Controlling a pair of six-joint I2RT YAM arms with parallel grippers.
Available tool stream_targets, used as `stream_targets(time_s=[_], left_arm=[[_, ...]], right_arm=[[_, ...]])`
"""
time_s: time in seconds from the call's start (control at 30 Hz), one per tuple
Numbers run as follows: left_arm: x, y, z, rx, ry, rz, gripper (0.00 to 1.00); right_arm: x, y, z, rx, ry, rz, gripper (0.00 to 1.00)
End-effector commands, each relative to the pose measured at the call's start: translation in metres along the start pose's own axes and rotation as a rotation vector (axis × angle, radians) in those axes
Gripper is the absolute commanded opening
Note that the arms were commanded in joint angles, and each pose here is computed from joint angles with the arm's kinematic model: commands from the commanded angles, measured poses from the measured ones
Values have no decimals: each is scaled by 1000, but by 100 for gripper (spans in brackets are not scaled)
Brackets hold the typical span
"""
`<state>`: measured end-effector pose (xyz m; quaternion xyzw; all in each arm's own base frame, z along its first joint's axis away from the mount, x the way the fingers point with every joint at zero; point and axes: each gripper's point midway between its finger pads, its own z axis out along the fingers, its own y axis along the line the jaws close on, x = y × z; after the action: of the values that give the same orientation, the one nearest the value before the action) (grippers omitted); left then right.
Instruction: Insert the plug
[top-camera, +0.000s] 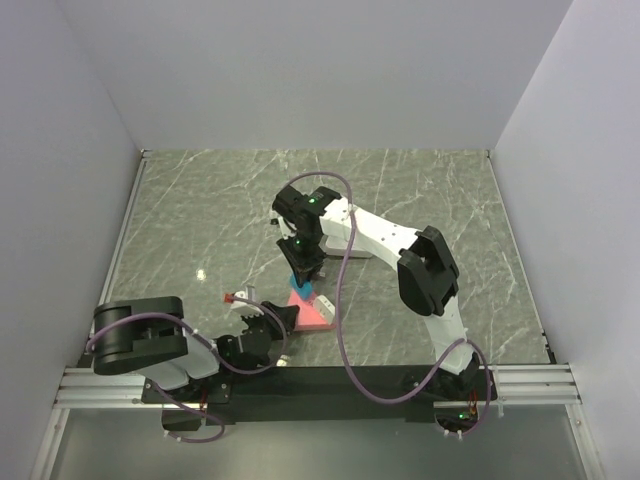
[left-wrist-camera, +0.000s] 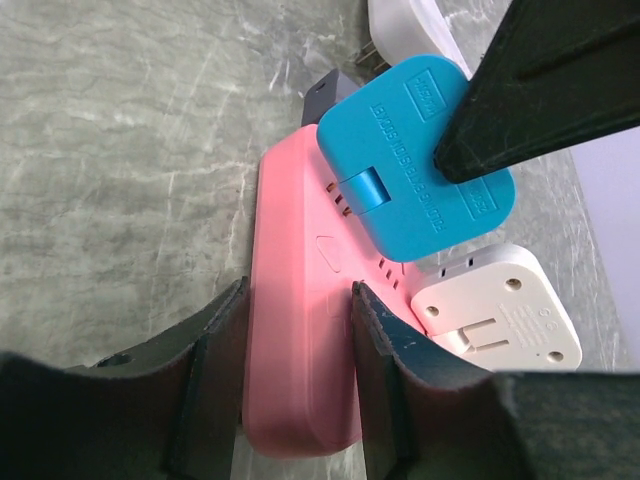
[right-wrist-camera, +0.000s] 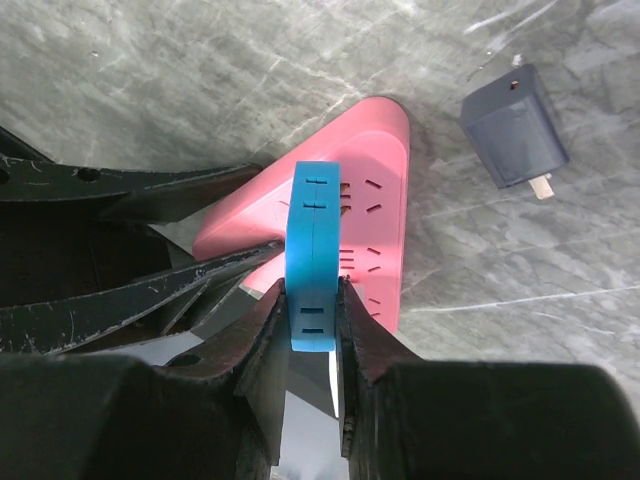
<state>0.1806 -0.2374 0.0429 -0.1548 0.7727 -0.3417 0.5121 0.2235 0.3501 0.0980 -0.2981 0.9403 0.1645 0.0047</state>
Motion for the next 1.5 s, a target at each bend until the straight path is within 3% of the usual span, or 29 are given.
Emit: stream_targets(time_s=[0.0, 0.53, 1.03, 1.23, 1.33, 1.47], left_arm=[[16, 54, -29, -13, 116, 176, 1], [12, 58, -32, -29, 115, 202, 1], [21, 51, -28, -15, 134, 224, 1], [29, 34, -26, 44, 157, 163, 1], [31, 30, -27, 62, 167, 143, 12], [31, 30, -28, 64, 173, 113, 35]], right_arm=[[-11, 23, 7, -93, -42, -22, 0], [-6, -28, 6, 102, -56, -25, 0], [-10, -26, -5, 123, -110, -53, 0], [-12, -26, -6, 126, -117, -41, 0], [-11, -27, -6, 131, -120, -35, 0], [-10, -27, -6, 124, -129, -25, 0]])
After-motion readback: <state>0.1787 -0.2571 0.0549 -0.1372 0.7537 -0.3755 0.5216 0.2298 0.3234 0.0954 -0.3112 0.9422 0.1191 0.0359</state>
